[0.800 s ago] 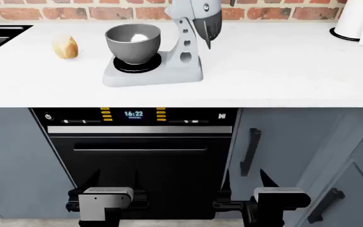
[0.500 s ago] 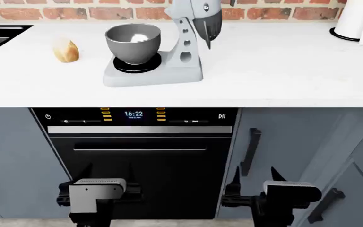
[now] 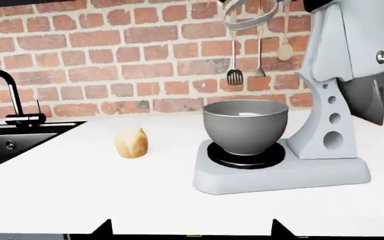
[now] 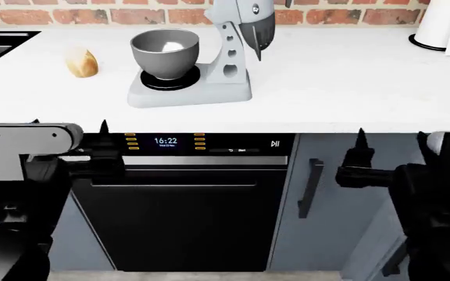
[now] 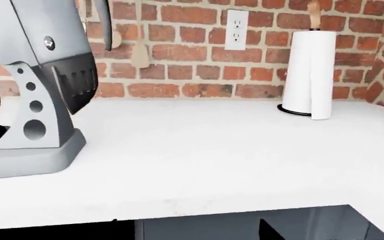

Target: Place the bread in the stand mixer bowl.

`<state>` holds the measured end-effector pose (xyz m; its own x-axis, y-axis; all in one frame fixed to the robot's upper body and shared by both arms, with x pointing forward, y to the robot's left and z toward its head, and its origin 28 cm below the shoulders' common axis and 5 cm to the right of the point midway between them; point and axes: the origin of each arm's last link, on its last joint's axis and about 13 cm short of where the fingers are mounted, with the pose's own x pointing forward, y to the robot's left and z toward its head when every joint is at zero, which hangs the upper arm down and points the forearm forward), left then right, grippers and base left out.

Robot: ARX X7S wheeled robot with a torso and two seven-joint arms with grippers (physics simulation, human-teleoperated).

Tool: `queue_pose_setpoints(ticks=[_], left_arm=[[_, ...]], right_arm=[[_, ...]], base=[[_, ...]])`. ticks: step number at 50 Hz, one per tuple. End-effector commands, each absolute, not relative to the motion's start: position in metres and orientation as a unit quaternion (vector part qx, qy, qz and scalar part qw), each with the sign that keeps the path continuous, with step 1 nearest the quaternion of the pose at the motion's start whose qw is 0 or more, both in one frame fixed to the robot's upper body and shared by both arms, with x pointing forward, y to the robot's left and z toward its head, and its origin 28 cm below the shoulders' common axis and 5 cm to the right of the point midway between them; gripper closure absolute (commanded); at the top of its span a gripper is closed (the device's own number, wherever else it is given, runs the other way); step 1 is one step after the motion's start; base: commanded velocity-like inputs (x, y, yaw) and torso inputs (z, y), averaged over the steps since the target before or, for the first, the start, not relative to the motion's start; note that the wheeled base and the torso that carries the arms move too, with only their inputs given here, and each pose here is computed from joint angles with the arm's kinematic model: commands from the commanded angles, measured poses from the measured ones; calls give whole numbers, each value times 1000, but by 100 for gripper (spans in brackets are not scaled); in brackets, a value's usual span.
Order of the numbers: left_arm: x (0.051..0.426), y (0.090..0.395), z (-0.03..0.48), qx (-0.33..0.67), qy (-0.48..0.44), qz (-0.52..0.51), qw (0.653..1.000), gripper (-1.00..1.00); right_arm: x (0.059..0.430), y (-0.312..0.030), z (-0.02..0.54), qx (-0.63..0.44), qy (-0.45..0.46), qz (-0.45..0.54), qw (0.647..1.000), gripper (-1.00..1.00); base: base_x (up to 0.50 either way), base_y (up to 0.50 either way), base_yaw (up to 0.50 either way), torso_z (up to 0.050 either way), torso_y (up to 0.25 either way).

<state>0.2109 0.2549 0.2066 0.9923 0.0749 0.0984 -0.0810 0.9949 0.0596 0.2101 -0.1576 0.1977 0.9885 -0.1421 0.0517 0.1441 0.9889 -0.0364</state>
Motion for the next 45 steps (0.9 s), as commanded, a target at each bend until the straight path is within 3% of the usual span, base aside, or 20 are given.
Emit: queue_pose_setpoints(ticks=[1, 3, 10, 21, 38, 41, 45], left_arm=[[184, 261, 272, 77, -88, 77, 990, -100], [172, 258, 285, 81, -97, 32, 991, -100], [181, 266, 312, 84, -101, 58, 990, -100], [170, 275, 306, 71, -107, 75, 989, -100], [165, 279, 307, 67, -113, 85, 988, -100], [164, 277, 312, 56, -129, 80, 987, -100], [164, 272, 319, 51, -142, 68, 986, -100]], right_arm=[[185, -160, 256, -55, -52, -88, 993, -100], [177, -156, 267, -64, -57, -39, 996, -100], [174, -157, 297, -56, -61, -37, 996, -100], [172, -155, 301, -52, -69, -28, 996, -100], [167, -156, 309, -50, -78, -33, 995, -100], [159, -160, 323, -23, -164, -48, 985, -100], [144, -161, 335, -31, -199, -53, 978, -100]], base=[[0, 0, 0, 0, 0], [0, 0, 0, 0, 0], [0, 0, 0, 0, 0], [0, 0, 0, 0, 0], [6, 500, 0, 0, 0], [0, 333, 0, 0, 0], [0, 0, 0, 0, 0]])
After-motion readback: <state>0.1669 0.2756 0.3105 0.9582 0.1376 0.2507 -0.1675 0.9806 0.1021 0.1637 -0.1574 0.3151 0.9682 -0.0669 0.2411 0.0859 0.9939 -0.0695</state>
